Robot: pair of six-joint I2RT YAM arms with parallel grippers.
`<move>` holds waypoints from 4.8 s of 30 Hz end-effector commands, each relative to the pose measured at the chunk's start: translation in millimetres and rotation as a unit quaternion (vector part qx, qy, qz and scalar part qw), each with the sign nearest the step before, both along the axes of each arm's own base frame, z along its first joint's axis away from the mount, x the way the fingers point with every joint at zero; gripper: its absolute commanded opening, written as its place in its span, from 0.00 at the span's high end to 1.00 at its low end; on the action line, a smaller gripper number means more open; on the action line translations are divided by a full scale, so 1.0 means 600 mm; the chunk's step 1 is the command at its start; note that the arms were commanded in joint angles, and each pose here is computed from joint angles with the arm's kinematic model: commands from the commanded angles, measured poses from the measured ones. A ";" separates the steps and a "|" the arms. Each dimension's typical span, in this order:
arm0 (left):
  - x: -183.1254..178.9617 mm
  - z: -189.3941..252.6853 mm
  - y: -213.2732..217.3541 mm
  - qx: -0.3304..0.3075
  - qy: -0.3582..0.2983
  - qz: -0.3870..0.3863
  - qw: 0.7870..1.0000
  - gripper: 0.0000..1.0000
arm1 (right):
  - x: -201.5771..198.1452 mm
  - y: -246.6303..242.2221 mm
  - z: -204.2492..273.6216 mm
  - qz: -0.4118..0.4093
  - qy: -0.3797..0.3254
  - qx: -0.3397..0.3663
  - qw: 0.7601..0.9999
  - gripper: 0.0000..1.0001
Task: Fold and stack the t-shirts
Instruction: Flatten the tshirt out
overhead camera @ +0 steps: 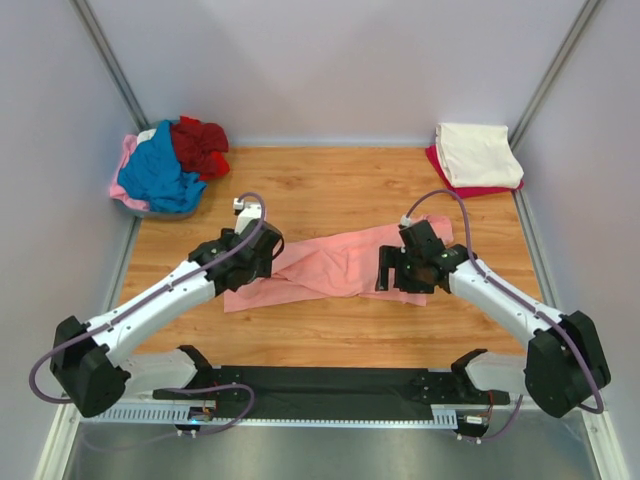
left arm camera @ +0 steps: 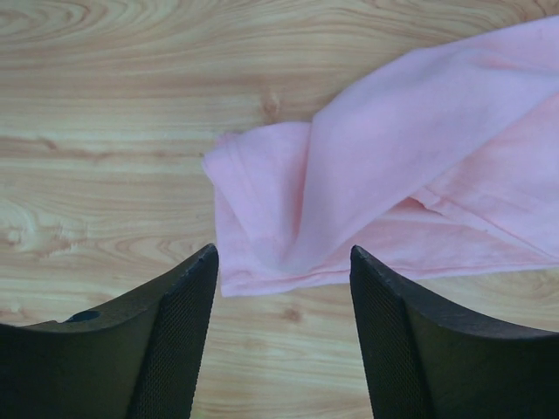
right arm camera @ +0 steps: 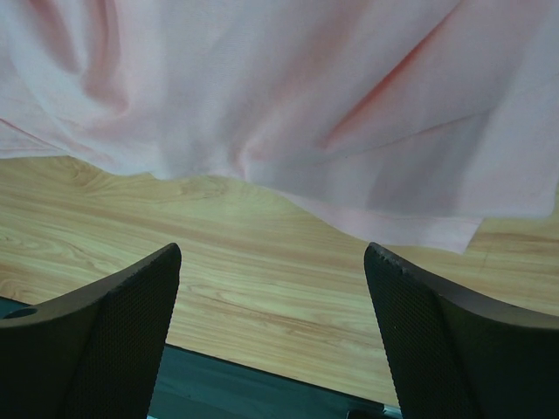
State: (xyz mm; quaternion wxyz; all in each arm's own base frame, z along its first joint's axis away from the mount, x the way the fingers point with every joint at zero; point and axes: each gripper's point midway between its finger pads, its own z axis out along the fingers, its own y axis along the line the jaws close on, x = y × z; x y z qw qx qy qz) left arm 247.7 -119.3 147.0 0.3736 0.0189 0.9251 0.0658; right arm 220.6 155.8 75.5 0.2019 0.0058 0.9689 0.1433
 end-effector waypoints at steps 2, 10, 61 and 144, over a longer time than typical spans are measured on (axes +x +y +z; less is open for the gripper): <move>0.012 -0.007 0.008 0.006 -0.022 0.029 0.999 0.36 | 0.016 0.016 0.006 0.003 -0.019 0.010 1.000 0.13; -0.003 -0.108 -0.009 0.023 0.051 0.022 0.998 0.39 | 0.017 0.013 0.010 0.008 -0.022 0.001 1.000 0.13; 0.213 -0.089 0.087 0.056 0.030 0.098 0.993 0.37 | 0.019 0.019 0.030 0.021 -0.027 -0.003 0.999 0.13; 0.205 0.066 0.026 -0.273 -0.021 0.065 0.960 1.00 | -0.027 -0.041 -0.038 -0.105 -0.036 -0.039 0.993 0.18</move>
